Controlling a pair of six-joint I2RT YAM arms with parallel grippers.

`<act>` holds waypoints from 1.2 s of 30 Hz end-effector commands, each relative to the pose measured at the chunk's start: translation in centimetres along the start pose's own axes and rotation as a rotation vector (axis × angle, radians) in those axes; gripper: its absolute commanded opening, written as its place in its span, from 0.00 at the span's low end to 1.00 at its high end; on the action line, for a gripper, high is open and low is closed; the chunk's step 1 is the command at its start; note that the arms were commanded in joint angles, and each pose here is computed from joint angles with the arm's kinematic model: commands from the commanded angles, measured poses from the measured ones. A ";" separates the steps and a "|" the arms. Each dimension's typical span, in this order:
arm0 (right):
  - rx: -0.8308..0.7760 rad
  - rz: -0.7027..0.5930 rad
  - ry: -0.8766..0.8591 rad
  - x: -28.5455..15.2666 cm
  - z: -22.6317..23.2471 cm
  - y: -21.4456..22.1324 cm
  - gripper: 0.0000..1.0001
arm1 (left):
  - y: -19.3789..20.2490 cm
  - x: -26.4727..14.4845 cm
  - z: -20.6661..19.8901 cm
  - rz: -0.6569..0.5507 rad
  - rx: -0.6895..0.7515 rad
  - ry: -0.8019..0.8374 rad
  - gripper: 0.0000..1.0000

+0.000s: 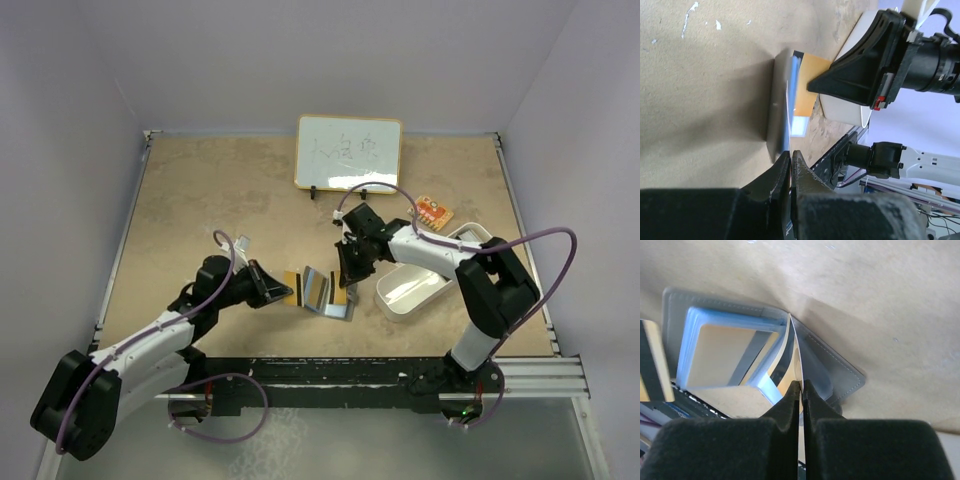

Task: Put the credit cards into the card holder
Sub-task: Insert the credit card into the card holder.

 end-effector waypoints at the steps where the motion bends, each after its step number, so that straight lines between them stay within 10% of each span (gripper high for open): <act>1: -0.104 -0.045 -0.046 0.2 0.6 -1.7 0.00 | -0.1 0.0 -0.7 -0.017 0.021 0.068 0.00; 36: -0.254 -0.012 -0.152 0.1 2.2 -3.7 0.00 | -0.4 0.6 0.0 -0.037 0.034 0.013 0.00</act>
Point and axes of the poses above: each gripper's point midway between its finger pads, its own x axis out along the fingers, its own z axis along the line the jaws close on, y = z × x, the point moved 8 cm from there along -x, back along the fingers, and after that the axes turned 3 degrees about x, right-handed, at the moved point
